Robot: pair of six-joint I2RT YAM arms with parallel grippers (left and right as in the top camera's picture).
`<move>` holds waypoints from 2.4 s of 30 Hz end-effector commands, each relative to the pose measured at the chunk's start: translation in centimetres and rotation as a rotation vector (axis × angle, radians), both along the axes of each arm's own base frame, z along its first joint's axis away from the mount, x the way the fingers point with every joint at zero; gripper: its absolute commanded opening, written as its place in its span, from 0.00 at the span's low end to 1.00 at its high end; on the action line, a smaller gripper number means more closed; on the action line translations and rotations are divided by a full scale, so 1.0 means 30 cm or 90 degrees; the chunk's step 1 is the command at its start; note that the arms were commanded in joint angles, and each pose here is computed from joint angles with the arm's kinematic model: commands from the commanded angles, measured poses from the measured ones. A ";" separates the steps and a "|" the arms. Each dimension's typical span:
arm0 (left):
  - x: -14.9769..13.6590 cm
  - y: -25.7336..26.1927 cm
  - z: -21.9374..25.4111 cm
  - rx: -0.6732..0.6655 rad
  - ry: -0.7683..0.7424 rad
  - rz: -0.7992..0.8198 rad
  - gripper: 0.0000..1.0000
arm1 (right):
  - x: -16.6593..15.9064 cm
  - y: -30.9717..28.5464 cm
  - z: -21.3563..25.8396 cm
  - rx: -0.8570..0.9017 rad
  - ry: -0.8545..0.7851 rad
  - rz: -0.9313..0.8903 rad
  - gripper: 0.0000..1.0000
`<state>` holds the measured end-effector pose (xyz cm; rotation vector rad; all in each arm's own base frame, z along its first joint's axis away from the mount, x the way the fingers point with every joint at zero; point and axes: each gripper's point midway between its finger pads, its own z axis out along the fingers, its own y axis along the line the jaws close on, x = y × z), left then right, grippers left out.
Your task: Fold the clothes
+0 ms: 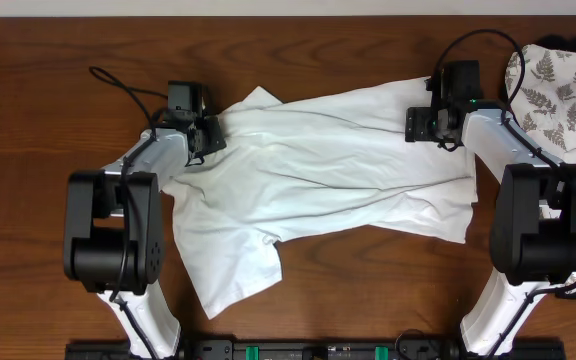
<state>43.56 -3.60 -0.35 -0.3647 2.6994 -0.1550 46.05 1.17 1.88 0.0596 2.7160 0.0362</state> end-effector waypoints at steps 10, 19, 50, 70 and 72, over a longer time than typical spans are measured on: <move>0.011 0.007 0.295 0.004 -0.108 -0.008 0.23 | 0.003 0.006 0.001 -0.003 0.002 -0.006 0.82; 0.129 0.000 0.592 0.030 -0.320 -0.055 0.34 | -0.017 0.007 -0.007 -0.003 0.018 -0.005 0.81; 0.153 0.103 0.262 -0.041 -0.195 -0.059 0.64 | -0.037 0.011 -0.016 0.001 0.036 -0.003 0.83; 0.051 0.255 0.165 -0.048 -0.095 0.017 0.64 | -0.035 0.011 -0.015 0.001 0.034 -0.003 0.83; 0.041 0.253 0.158 -0.054 -0.085 0.025 0.64 | -0.035 0.011 -0.015 0.001 0.034 -0.003 0.83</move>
